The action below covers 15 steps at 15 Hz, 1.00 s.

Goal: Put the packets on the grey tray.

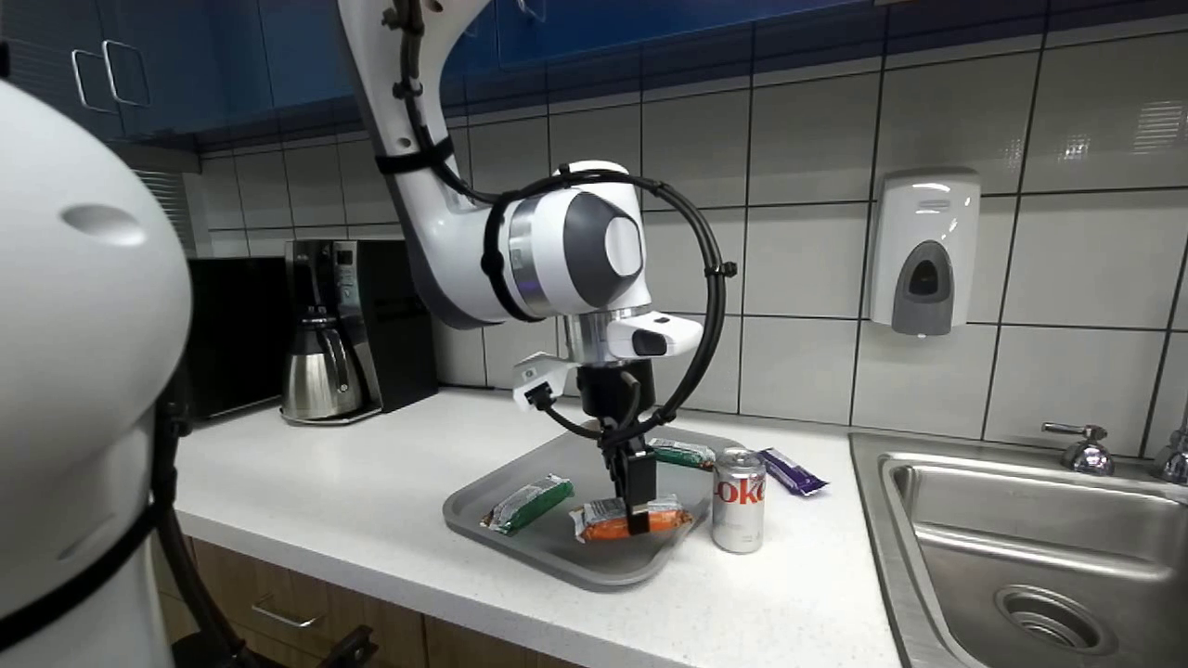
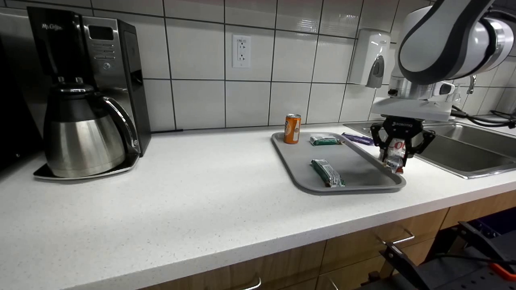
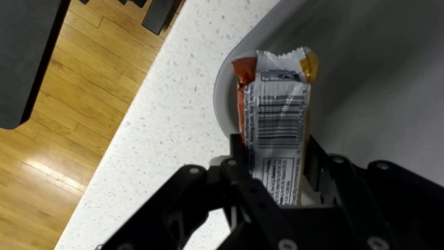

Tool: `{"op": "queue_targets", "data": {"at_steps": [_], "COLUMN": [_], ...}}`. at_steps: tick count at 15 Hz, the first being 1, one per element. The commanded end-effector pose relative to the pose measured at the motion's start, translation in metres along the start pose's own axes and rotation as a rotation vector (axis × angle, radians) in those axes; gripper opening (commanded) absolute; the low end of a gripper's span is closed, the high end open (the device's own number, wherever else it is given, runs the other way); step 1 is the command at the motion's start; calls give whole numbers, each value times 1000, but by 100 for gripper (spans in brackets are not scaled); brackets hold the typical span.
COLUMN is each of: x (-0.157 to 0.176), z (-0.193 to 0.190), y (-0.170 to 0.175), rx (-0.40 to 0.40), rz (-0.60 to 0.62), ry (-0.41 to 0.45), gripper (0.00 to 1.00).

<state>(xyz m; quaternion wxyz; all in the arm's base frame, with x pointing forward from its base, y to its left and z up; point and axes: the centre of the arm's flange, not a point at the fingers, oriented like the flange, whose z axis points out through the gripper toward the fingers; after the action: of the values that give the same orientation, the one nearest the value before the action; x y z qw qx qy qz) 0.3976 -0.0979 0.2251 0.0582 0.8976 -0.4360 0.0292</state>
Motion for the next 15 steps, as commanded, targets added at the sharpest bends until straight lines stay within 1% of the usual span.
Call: {"op": "queue_targets", "data": {"at_steps": [1, 9, 10, 11, 12, 14, 15], "x": [-6, -7, -7, -8, -8, -8, -8], "z": [3, 22, 24, 26, 26, 20, 16], "y": [-23, -62, -66, -68, -69, -66, -64], "rx": [-37, -47, -49, -54, -55, -54, -55], "rz": [9, 26, 30, 37, 38, 23, 18], "ry": [17, 22, 24, 21, 17, 5, 2], "gripper": [19, 19, 38, 69, 69, 82, 91]}}
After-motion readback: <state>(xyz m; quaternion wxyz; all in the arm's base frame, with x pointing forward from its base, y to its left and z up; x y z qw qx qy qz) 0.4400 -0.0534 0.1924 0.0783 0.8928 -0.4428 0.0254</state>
